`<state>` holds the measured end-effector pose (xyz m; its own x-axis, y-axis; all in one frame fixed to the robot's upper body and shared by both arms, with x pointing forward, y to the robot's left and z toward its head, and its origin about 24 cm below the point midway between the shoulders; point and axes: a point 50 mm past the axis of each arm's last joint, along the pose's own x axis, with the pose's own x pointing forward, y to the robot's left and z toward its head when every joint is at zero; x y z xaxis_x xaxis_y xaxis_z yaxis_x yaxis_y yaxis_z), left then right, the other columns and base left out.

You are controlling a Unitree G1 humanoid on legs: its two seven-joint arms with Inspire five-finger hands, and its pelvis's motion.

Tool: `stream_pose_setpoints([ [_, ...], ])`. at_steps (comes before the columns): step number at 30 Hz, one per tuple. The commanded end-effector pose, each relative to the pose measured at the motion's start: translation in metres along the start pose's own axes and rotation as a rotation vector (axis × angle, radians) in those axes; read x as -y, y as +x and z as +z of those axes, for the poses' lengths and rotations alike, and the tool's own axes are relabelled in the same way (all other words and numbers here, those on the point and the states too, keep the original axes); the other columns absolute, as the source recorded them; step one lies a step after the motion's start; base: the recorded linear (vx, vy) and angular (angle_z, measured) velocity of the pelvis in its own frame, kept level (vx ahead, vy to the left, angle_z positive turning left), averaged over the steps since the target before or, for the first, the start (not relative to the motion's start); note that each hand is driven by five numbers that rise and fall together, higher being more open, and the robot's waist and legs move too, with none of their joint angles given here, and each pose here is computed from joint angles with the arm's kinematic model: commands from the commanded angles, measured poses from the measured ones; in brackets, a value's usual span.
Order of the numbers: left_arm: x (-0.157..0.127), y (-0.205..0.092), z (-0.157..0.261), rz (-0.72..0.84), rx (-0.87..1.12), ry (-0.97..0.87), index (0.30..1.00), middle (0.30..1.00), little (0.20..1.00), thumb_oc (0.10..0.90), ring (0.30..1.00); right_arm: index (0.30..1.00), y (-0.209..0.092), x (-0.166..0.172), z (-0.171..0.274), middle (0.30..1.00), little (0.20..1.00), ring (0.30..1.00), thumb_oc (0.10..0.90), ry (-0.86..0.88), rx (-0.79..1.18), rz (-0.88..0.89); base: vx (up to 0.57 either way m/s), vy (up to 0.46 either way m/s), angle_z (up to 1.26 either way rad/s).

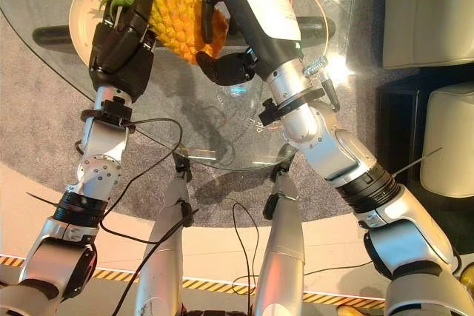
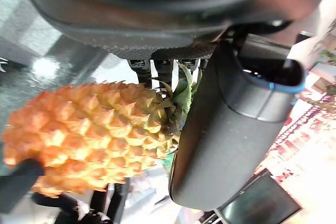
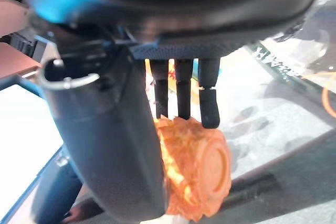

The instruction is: Pick up the fruit to the plate

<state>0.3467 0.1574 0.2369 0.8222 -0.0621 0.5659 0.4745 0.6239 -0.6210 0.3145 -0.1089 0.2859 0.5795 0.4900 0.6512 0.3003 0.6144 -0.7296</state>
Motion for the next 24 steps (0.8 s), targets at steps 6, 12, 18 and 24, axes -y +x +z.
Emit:
stream_pose_setpoints([
  [6, 0.073, 0.006, 0.049, -0.428, 0.292, -0.009, 0.3, 0.3, 0.2, 0.1, 0.3, 0.3, 0.014, 0.015, 0.086, 0.3, 0.2, 0.3, 0.1, -0.011, 0.477, 0.026, 0.0, 0.0, 0.0],
  [12, 0.074, 0.006, 0.057, -0.426, 0.372, -0.005, 0.3, 0.3, 0.2, 0.1, 0.3, 0.3, 0.015, 0.012, 0.085, 0.3, 0.2, 0.3, 0.1, -0.012, 0.477, 0.037, 0.0, 0.0, 0.0],
  [18, 0.072, 0.006, 0.061, -0.413, 0.41, 0.001, 0.3, 0.3, 0.2, 0.1, 0.3, 0.3, 0.015, 0.014, 0.084, 0.3, 0.2, 0.3, 0.1, -0.01, 0.472, 0.028, 0.0, 0.0, 0.0],
  [24, 0.072, 0.006, 0.062, -0.405, 0.42, 0.005, 0.3, 0.3, 0.2, 0.1, 0.3, 0.3, 0.017, 0.016, 0.082, 0.3, 0.2, 0.3, 0.1, -0.011, 0.463, 0.016, 0.0, 0.0, 0.0],
])
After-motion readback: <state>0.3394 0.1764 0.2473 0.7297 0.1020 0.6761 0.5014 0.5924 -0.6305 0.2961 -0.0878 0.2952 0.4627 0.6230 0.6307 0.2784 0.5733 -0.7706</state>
